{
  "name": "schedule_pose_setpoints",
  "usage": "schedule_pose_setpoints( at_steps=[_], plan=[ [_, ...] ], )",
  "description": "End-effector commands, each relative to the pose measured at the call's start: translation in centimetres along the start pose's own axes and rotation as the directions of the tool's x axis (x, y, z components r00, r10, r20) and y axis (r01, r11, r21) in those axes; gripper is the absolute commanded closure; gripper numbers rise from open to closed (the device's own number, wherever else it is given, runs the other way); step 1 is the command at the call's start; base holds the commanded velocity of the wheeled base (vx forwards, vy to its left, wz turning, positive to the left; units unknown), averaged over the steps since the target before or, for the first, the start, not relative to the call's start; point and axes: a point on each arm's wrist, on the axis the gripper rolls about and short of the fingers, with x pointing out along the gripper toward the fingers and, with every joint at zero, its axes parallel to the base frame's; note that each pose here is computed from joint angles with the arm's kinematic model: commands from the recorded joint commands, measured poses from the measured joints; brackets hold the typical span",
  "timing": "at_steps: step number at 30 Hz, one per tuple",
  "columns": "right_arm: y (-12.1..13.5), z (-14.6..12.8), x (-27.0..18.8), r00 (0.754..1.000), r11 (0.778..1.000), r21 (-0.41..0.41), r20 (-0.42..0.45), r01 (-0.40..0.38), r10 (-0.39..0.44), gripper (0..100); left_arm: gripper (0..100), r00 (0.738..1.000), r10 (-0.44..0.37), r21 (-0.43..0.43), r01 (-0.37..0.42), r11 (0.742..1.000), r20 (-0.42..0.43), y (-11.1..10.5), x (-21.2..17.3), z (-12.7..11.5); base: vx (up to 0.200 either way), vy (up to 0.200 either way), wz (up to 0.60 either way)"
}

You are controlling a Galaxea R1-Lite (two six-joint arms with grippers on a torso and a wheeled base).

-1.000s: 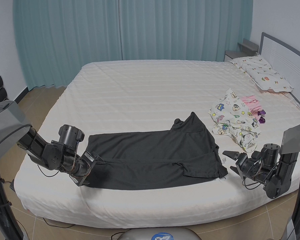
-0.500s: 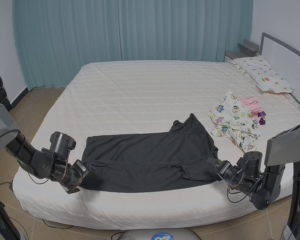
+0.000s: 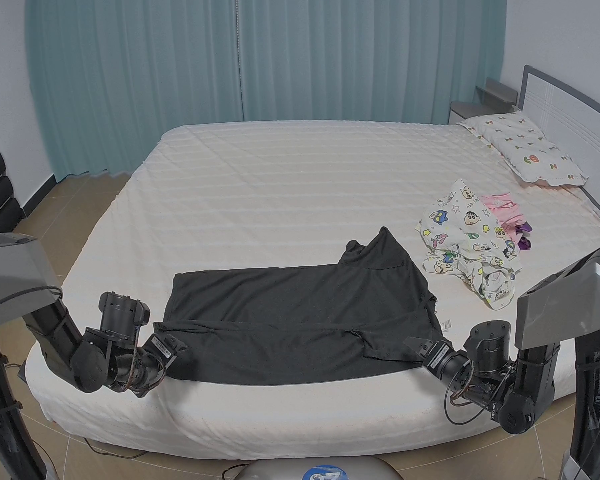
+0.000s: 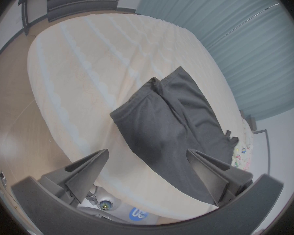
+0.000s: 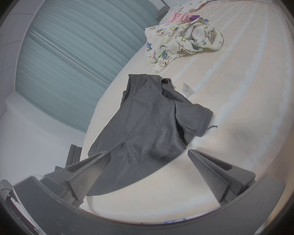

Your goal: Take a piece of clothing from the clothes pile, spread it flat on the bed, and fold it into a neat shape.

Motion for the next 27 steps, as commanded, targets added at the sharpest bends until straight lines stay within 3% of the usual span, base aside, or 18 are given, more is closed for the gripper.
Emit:
schedule_pose_setpoints(
  at_steps=[1, 4, 11, 20, 21, 27],
  plan=[
    [0.0, -0.3, -0.1, 1.000, 1.000, 0.000, -0.002, -0.004, 0.004, 0, 0, 0.999, 0.049, 0.011, -0.048, 0.999, -0.024, 0.6, 1.7, -0.7, 0.000, 0.000, 0.00],
    [0.0, -0.3, 0.0, 1.000, 1.000, 0.006, 0.000, -0.004, 0.004, 0, 0, 1.000, 0.025, 0.015, -0.025, 1.000, -0.008, -0.3, 1.9, -0.5, 0.000, 0.000, 0.00],
    [0.1, -0.4, -0.1, 1.000, 1.000, 0.003, -0.003, -0.004, 0.004, 0, 0, 0.992, 0.087, 0.043, -0.091, 0.995, 0.097, -0.8, 4.5, -1.4, 0.000, 0.000, 0.00],
    [-0.1, -0.9, -0.1, 1.000, 1.000, -0.006, -0.002, 0.015, -0.015, 0, 0, 0.990, 0.069, 0.036, -0.074, 0.997, 0.121, -0.9, 4.7, -1.3, 0.000, 0.000, 0.00],
    [-0.3, -1.1, -0.1, 1.000, 1.000, -0.012, -0.007, 0.024, -0.025, 0, 100, 0.990, 0.071, 0.033, -0.075, 0.997, 0.124, -0.8, 4.5, -1.2, 0.000, 0.000, 0.00],
    [-0.5, -1.5, 1.0, 1.000, 0.999, -0.020, -0.013, 0.027, -0.027, 0, 100, 0.987, 0.087, 0.027, -0.092, 0.995, 0.136, -0.4, 3.7, -1.3, 0.000, 0.000, 0.00]
  ],
)
